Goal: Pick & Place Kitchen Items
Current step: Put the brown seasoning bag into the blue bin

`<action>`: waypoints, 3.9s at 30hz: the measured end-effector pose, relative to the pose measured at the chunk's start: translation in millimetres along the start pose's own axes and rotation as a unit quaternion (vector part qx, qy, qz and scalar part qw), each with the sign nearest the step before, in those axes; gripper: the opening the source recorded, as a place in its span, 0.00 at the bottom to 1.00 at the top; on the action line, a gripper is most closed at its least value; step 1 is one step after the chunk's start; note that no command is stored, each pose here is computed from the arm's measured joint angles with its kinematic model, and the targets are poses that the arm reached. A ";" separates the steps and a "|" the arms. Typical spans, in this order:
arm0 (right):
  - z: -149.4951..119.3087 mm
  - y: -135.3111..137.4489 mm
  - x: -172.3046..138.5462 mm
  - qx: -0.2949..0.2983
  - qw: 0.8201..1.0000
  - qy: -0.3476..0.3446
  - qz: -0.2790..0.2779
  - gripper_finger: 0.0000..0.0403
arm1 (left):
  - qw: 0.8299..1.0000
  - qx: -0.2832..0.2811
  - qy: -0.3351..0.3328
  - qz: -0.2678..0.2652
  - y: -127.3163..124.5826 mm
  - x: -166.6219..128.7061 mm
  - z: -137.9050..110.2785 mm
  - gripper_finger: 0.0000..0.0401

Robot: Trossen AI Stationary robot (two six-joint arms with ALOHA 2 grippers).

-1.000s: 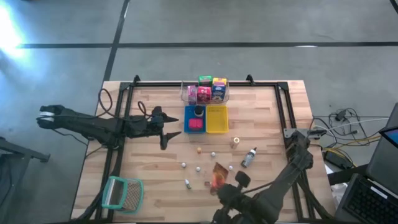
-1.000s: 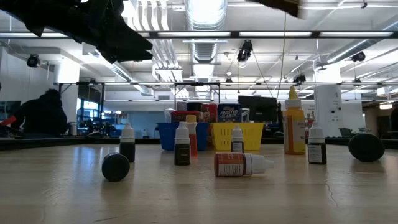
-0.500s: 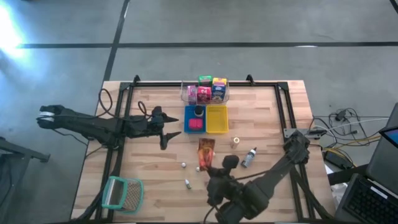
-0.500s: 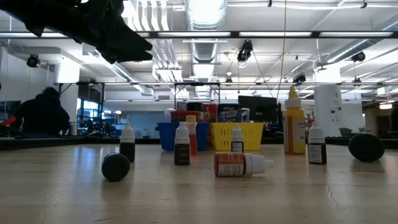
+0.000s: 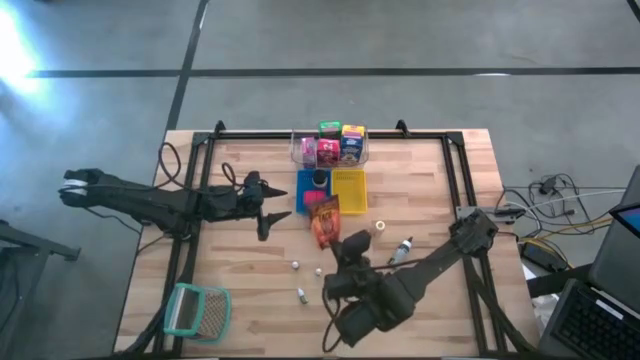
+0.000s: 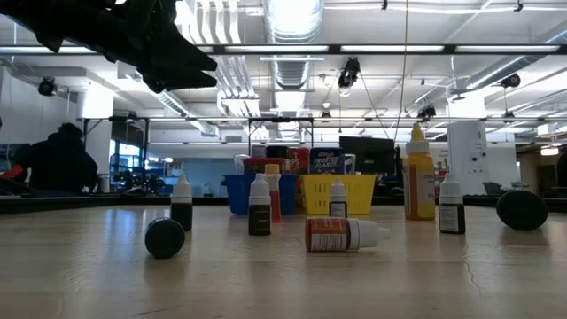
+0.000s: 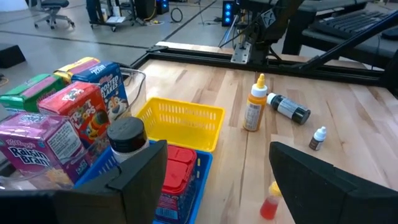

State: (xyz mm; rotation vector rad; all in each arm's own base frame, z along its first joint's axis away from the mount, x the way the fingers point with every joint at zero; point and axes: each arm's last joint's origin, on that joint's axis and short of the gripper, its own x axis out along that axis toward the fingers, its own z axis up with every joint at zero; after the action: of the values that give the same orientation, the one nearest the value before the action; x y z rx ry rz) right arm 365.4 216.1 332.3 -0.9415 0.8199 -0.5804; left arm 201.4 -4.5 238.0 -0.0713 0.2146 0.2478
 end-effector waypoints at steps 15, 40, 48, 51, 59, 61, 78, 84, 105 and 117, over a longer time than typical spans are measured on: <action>-8.5 -3.1 51.6 -0.053 0.993 0.053 -0.086 0.02 | 0.997 -0.072 -0.029 -0.004 1.0 0.4 15.9 0.71; -3.2 4.1 79.3 -0.084 0.985 0.063 -0.135 0.02 | 0.956 -0.231 -0.115 -0.142 28.4 3.2 123.8 0.71; 1.2 -2.4 93.1 -0.093 0.983 0.074 -0.138 0.02 | 0.954 -0.231 -0.122 -0.150 27.2 11.7 125.0 0.71; 1.2 -6.3 100.2 -0.091 0.983 0.081 -0.140 0.02 | 0.953 -0.230 -0.125 -0.150 26.9 13.5 127.8 0.71; 0.4 -12.0 107.5 -0.088 0.982 0.089 -0.139 0.02 | 0.956 -0.222 -0.139 -0.134 27.6 13.4 134.5 0.62; 2.1 -12.6 108.4 -0.089 0.982 0.088 -0.139 0.02 | 0.956 -0.222 -0.138 -0.132 27.7 14.4 134.6 0.57; 11.8 -13.0 109.0 -0.084 0.987 0.072 -0.120 0.02 | 0.964 -0.188 -0.142 -0.127 28.4 18.7 137.6 0.03; 11.9 -12.9 109.0 -0.092 0.986 0.072 -0.117 0.03 | 0.966 -0.182 -0.137 -0.126 28.3 19.7 136.4 0.01; -1.0 -22.6 96.0 0.053 0.997 0.059 -0.020 0.53 | 0.973 -0.172 -0.136 -0.066 55.4 15.4 140.3 0.00; -59.9 -57.3 63.6 0.240 0.962 0.127 0.026 0.63 | 0.984 -0.129 -0.075 0.098 67.3 19.6 122.2 0.00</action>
State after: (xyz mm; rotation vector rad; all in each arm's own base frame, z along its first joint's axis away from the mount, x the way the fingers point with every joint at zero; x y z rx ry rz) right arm 347.8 113.4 339.9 -0.4046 0.8756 -0.8213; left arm 227.8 76.9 349.9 -0.2886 0.0370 0.4744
